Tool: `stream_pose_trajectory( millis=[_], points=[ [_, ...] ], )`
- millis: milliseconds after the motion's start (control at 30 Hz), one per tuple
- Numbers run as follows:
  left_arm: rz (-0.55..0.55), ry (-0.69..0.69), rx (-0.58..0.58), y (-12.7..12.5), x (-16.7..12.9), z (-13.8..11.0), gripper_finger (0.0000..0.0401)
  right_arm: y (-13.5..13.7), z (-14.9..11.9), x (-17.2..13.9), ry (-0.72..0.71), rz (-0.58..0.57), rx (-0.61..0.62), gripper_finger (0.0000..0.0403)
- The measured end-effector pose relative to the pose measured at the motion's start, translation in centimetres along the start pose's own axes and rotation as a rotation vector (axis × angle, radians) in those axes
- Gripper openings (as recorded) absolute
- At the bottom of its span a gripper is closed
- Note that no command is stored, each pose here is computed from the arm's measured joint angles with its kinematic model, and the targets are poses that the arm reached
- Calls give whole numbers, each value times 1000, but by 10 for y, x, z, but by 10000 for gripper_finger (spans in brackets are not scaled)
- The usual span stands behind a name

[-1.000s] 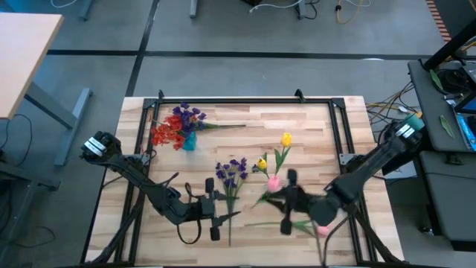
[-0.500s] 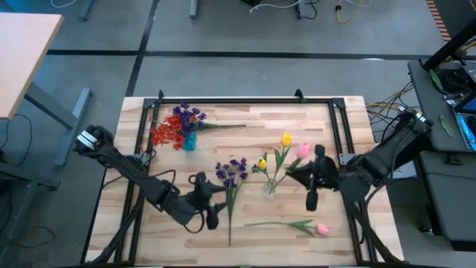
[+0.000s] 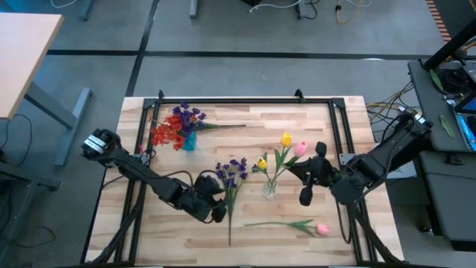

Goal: Sort flowers into vase by color
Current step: Put the left pink tulip into the transparent vase

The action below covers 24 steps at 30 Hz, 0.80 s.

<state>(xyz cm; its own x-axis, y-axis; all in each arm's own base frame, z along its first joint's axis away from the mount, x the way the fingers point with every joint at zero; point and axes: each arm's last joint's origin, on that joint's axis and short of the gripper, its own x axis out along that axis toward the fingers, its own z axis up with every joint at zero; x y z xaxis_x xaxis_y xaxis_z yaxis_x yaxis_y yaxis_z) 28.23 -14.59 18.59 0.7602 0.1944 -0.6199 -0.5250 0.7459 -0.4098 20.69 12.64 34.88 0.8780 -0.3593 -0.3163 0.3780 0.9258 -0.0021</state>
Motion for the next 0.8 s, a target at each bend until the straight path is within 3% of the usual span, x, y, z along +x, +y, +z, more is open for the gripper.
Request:
stream_pose_trajectory(
  millis=[300, 800],
  points=[
    [48, 58, -103, 5, 20, -18, 297, 3, -3, 4, 7, -14, 11, 13],
    [77, 112, -109, 3, 56, -35, 302, 2, -5, 4, 19, -19, -3, 22]
  ],
)
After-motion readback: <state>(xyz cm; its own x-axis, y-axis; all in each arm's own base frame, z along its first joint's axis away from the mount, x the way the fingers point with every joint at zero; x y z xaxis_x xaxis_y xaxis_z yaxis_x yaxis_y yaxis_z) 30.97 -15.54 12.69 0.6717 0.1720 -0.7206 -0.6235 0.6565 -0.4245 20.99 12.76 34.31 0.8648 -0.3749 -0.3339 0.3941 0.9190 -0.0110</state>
